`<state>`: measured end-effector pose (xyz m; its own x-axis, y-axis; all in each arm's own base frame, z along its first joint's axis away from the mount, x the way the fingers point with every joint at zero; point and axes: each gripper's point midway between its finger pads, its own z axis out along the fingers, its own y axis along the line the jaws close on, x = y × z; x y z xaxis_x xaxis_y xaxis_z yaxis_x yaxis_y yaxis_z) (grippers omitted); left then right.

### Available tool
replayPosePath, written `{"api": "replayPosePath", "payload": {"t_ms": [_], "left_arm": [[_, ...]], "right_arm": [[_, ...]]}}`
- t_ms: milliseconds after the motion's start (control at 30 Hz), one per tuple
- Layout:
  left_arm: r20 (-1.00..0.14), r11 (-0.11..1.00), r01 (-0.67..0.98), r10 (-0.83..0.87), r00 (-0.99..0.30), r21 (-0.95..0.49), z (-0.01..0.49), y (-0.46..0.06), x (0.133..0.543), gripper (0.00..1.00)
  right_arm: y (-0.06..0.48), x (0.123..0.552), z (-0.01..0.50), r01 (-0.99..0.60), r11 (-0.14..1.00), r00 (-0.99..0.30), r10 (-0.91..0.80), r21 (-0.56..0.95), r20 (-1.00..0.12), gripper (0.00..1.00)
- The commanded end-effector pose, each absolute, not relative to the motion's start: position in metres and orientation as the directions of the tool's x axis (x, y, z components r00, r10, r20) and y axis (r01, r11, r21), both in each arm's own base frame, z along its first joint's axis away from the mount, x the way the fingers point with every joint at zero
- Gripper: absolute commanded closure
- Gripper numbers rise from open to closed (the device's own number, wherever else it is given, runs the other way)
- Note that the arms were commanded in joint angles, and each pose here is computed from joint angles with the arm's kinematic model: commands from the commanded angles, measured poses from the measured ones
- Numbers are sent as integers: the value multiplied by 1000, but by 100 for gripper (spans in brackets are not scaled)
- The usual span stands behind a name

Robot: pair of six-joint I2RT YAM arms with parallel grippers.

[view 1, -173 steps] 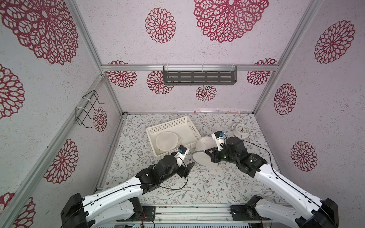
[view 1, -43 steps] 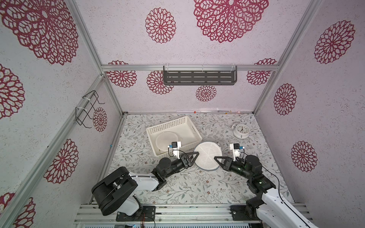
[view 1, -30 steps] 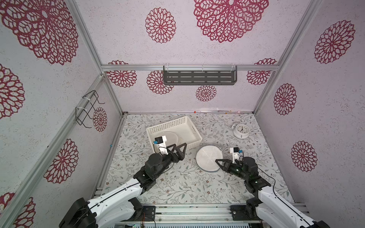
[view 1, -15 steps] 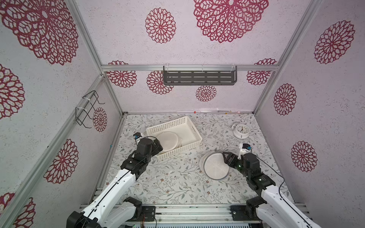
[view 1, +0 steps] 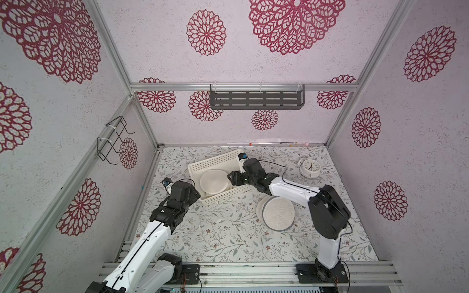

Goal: Turn the laundry bag inside out
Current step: Pick up the laundry bag and place it in the bin, then move the bin to the center of the board.

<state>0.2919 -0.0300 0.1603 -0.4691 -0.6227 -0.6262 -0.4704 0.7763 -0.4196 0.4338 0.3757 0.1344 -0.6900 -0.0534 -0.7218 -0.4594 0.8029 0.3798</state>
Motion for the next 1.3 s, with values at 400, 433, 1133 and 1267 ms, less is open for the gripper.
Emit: {"api": "replayPosePath", "payload": {"t_ms": [400,433,1133,1267], "left_arm": [[-576,817,-387,-576,-580,-428,127,-53,306,28],[-570,818,-379,-574,-588,-433,126,-56,308,28],[-583,878,-378,-477,-658,-293,91,-60,367,77],[-596,892,-379,-448,-666,-246,88,-54,380,84]], "right_arm": [[429,487,118,-418,823,-699,-20,386,-715,98],[426,488,125,-416,824,-691,-11,385,-723,100],[254,398,291,-371,818,-476,241,441,-846,100],[213,362,305,-344,817,-445,293,464,-846,100]]}}
